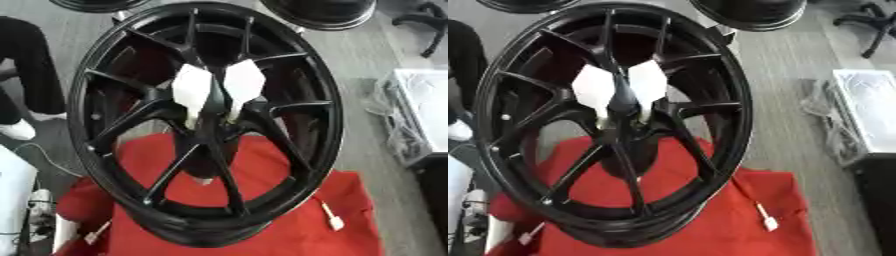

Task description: Pull the pin out of the wheel hub.

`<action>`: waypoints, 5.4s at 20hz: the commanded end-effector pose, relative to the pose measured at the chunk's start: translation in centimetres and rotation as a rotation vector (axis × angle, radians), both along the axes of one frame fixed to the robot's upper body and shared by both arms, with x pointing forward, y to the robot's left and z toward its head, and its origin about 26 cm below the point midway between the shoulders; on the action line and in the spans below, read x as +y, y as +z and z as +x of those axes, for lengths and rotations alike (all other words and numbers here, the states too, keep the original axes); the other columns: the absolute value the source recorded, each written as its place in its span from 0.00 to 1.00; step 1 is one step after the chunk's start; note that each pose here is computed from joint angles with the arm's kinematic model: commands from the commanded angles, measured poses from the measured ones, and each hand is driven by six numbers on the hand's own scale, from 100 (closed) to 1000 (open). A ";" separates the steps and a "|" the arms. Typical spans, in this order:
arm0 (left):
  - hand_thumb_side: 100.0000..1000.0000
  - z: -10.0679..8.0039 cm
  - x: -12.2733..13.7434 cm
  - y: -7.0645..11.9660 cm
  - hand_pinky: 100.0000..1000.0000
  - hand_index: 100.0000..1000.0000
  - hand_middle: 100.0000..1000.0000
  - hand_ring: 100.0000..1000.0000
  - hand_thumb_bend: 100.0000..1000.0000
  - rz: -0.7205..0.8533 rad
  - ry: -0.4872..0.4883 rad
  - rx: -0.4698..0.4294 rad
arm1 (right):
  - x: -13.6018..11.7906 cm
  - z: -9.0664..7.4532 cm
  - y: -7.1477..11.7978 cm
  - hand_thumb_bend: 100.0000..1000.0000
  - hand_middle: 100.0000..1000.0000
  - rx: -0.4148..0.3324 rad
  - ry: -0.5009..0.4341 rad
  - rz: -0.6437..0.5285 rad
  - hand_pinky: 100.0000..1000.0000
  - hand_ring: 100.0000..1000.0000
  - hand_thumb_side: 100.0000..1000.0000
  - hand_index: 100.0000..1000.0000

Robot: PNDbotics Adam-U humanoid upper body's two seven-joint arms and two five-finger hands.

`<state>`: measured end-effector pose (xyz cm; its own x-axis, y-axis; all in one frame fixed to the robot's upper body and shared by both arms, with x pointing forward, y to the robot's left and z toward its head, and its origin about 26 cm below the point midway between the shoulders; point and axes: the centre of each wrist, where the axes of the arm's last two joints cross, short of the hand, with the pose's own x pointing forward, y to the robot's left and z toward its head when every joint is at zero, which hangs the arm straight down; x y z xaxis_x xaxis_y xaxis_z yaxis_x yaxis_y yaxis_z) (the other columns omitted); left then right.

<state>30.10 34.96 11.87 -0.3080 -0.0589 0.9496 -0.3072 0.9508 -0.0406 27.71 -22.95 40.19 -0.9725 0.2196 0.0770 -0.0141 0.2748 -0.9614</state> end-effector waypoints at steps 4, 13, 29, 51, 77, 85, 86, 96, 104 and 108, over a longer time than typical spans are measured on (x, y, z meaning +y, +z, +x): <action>0.89 -0.3 1.2 0.7 0.80 0.87 0.79 0.81 0.13 0.039 0.037 -0.009 | 2.7 -0.3 -0.1 0.53 0.71 -0.011 0.026 -0.240 0.84 0.75 0.15 0.80; 0.90 -0.6 1.8 0.3 0.80 0.87 0.79 0.81 0.13 0.049 0.058 0.009 | 4.0 1.0 -1.2 0.55 0.71 0.006 0.004 -0.570 0.82 0.74 0.18 0.83; 0.88 -1.7 3.7 0.4 0.80 0.87 0.79 0.81 0.12 0.048 0.168 -0.022 | 5.5 6.4 -3.2 0.54 0.71 0.039 -0.200 -0.547 0.81 0.74 0.20 0.83; 0.89 -1.9 3.8 -0.2 0.80 0.87 0.79 0.81 0.12 0.039 0.180 0.002 | 5.6 8.3 -6.2 0.48 0.73 0.173 -0.218 -0.475 0.83 0.76 0.14 0.83; 0.90 -1.9 3.6 -0.7 0.80 0.87 0.79 0.81 0.12 0.028 0.176 0.017 | 6.1 9.5 -8.5 0.47 0.70 0.217 -0.236 -0.499 0.82 0.74 0.13 0.79; 0.90 -1.9 3.5 -0.8 0.80 0.87 0.79 0.82 0.12 0.027 0.175 0.018 | 6.4 10.1 -9.6 0.47 0.68 0.251 -0.247 -0.512 0.81 0.73 0.12 0.77; 0.90 -1.9 3.5 -0.8 0.80 0.87 0.79 0.82 0.12 0.027 0.174 0.019 | 6.4 10.2 -9.7 0.47 0.68 0.254 -0.248 -0.513 0.81 0.73 0.12 0.77; 0.90 -1.9 3.4 -0.9 0.80 0.87 0.79 0.82 0.12 0.024 0.174 0.021 | 6.6 10.7 -10.5 0.47 0.66 0.280 -0.276 -0.501 0.79 0.71 0.10 0.76; 0.90 -1.9 3.4 -1.0 0.80 0.87 0.79 0.81 0.12 0.022 0.172 0.023 | 6.5 10.7 -10.5 0.46 0.65 0.284 -0.283 -0.494 0.78 0.71 0.09 0.75; 0.90 -1.9 3.3 -1.1 0.80 0.87 0.79 0.81 0.12 0.023 0.171 0.027 | 6.4 10.6 -10.3 0.44 0.64 0.282 -0.285 -0.487 0.78 0.70 0.07 0.75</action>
<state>28.26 38.01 10.18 -0.2551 -0.1080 0.9609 -0.4669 0.8840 -0.0246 38.53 -16.09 28.87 -0.8289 0.5334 0.1684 -0.3004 -0.1705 -0.9385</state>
